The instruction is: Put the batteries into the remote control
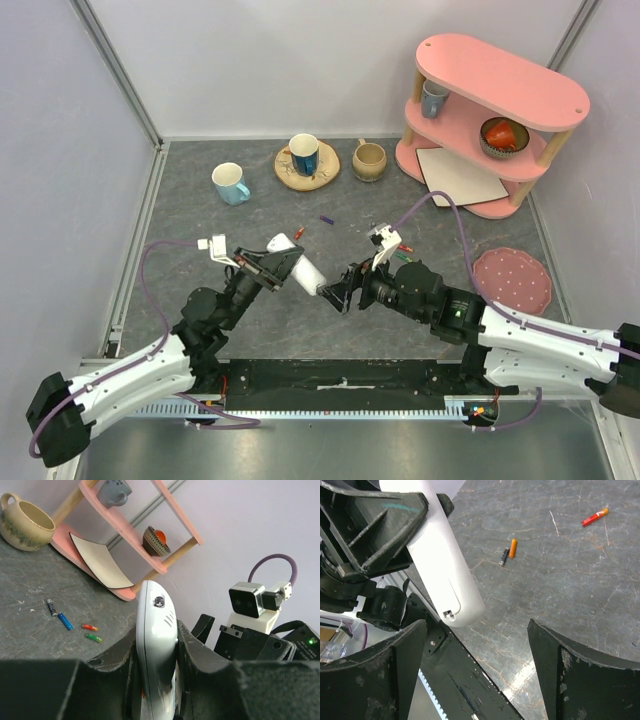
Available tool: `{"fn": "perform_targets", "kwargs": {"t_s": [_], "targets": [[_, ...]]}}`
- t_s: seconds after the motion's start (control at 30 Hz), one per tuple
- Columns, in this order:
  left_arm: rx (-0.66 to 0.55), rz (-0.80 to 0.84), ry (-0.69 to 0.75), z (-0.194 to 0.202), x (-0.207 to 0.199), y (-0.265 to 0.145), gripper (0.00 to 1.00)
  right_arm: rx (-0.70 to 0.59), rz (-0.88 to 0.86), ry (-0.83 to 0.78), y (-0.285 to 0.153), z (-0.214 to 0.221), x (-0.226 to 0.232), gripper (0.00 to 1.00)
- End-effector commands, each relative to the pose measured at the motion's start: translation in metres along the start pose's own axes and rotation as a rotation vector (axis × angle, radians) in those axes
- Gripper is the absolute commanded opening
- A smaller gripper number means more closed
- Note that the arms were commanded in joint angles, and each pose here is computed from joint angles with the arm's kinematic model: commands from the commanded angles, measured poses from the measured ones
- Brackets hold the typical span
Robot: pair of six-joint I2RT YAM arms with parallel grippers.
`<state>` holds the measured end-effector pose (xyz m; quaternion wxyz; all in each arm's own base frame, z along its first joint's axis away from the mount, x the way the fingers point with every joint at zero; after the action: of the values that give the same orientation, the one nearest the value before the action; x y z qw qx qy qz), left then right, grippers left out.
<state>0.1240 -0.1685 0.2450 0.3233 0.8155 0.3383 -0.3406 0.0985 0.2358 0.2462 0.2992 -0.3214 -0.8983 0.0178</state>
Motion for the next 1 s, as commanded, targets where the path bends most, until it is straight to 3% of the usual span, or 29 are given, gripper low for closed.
{"fn": "perform_targets", "kwargs": {"t_s": [0.0,0.2,0.5,0.77,0.97], "targets": [[-0.004,0.036,0.009,-0.013,-0.02,0.006,0.02,-0.088,-0.081,-0.067,-0.002,-0.033,0.021,0.9],[0.12,-0.049,0.055,-0.009,-0.023,0.016,0.02,0.023,-0.011,-0.222,-0.001,-0.041,0.022,0.98],[0.155,-0.065,0.044,-0.008,-0.027,0.024,0.02,0.145,0.03,-0.347,0.015,-0.037,0.025,0.98],[0.168,-0.064,0.021,-0.007,-0.03,0.028,0.02,0.192,0.034,-0.372,0.024,-0.027,0.025,0.91],[0.197,-0.054,0.001,-0.003,-0.031,0.031,0.02,0.209,0.026,-0.386,0.03,-0.023,0.026,0.78]]}}
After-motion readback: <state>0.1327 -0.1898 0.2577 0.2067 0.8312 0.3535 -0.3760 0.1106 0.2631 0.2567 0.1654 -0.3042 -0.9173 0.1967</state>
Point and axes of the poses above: each gripper's point midway between its finger pads, its own y axis out along the fingers, its own x axis along the line the jaws close on, z = x × y, the point moved 10 cm from there along -y, back along the fingers, and after that the axes turned 1 degree about -y, right-handed, at the moved point
